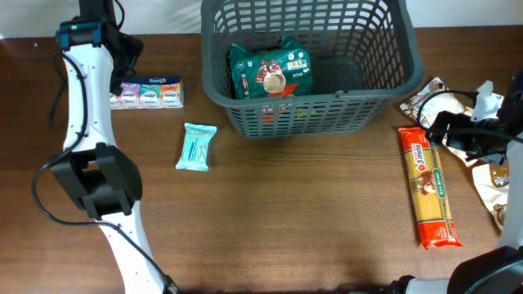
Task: Pack container
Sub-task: 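Grasp the row of Kleenex tissue packs with left gripper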
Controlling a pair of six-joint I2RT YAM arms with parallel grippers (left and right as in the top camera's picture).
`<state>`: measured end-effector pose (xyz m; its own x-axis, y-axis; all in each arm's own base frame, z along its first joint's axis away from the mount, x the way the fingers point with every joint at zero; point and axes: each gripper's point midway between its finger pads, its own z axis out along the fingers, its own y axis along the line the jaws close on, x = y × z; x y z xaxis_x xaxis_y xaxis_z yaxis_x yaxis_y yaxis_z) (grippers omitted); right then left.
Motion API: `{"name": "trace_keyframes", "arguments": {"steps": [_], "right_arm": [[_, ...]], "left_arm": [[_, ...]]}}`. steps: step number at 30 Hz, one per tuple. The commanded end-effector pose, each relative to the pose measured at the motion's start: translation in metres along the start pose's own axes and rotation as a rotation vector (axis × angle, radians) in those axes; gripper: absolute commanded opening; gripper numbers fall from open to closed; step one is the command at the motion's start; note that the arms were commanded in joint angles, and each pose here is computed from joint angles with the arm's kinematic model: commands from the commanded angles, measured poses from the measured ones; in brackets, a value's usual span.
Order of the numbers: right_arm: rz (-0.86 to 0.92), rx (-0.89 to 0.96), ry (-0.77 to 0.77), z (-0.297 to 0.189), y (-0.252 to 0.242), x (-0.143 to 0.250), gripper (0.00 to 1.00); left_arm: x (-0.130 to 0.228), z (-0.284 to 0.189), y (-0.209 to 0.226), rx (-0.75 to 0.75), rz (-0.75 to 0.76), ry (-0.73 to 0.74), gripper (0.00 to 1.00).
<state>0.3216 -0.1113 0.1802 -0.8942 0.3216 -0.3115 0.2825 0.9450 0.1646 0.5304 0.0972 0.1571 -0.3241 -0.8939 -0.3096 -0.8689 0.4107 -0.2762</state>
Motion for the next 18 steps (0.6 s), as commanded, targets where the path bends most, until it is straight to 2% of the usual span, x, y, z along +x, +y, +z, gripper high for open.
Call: {"name": "trace_keyframes", "arguments": {"steps": [1, 2, 4, 18], "right_arm": [[-0.002, -0.006, -0.021, -0.004, 0.000, -0.007, 0.99], [-0.002, -0.005, -0.021, -0.004, 0.000, -0.006, 0.99], [-0.001, -0.005, -0.021, -0.004, 0.000, -0.007, 0.99], [-0.002, -0.006, -0.021, -0.004, 0.000, -0.007, 0.99]], "left_arm": [[-0.006, 0.025, 0.017, -0.073, -0.086, -0.009, 0.87], [-0.005, 0.031, 0.020, -0.087, -0.087, -0.007, 0.87], [-0.005, 0.040, 0.024, -0.108, -0.091, -0.005, 0.94], [0.005, 0.093, 0.034, -0.161, -0.241, 0.020, 0.95]]}}
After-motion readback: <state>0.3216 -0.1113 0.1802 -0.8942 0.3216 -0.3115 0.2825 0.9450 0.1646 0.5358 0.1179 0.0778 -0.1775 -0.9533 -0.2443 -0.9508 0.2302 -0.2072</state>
